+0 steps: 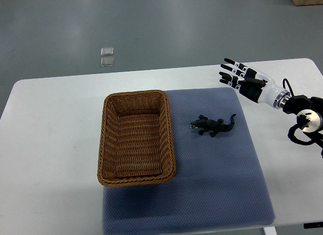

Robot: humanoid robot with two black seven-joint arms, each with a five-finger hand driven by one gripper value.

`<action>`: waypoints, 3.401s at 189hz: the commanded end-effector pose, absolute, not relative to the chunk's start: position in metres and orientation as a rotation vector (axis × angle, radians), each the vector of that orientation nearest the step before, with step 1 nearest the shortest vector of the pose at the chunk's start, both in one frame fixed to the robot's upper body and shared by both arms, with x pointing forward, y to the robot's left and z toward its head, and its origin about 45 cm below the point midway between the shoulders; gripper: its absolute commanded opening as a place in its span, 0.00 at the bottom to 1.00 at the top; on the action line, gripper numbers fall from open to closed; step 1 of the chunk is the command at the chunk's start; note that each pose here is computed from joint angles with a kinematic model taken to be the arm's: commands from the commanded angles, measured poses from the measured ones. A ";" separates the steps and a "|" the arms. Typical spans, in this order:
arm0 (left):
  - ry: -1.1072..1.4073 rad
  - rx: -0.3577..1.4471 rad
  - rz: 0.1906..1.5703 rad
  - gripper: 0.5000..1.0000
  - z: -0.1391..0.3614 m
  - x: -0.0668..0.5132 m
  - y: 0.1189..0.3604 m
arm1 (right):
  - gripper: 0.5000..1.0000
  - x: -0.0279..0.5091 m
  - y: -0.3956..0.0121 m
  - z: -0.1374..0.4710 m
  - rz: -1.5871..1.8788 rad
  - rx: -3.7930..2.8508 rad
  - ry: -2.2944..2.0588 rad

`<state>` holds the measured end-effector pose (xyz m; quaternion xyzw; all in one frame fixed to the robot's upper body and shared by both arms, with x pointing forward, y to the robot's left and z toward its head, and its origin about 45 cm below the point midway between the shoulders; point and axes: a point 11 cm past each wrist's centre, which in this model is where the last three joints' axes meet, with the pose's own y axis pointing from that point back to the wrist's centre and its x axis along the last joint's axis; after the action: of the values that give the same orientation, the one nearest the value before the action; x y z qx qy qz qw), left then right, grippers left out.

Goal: Place crocodile in brown basket with right hand
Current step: 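Raise the right hand and open its fingers above the mat, then move the open right hand down over the toy crocodile, then close the right hand fingers around the toy crocodile's body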

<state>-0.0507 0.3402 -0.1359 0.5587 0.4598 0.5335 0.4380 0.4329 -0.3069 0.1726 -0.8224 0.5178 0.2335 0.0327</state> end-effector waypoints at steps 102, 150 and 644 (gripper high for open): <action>1.142 1.389 1.326 1.00 -0.136 -0.050 0.341 | 0.95 0.437 -0.297 0.197 0.432 -2.699 1.458; 1.143 1.388 1.325 1.00 -0.136 -0.050 0.340 | 0.95 0.444 -0.294 0.229 -0.082 -2.987 1.328; 1.144 1.389 1.324 1.00 -0.136 -0.050 0.340 | 0.94 0.417 -0.234 0.171 -1.906 -3.447 0.236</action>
<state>-0.0503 0.3402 -0.1359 0.5587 0.4596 0.5332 0.4385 0.4167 -0.2363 0.1715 -0.8045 0.0548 -0.4417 -0.3933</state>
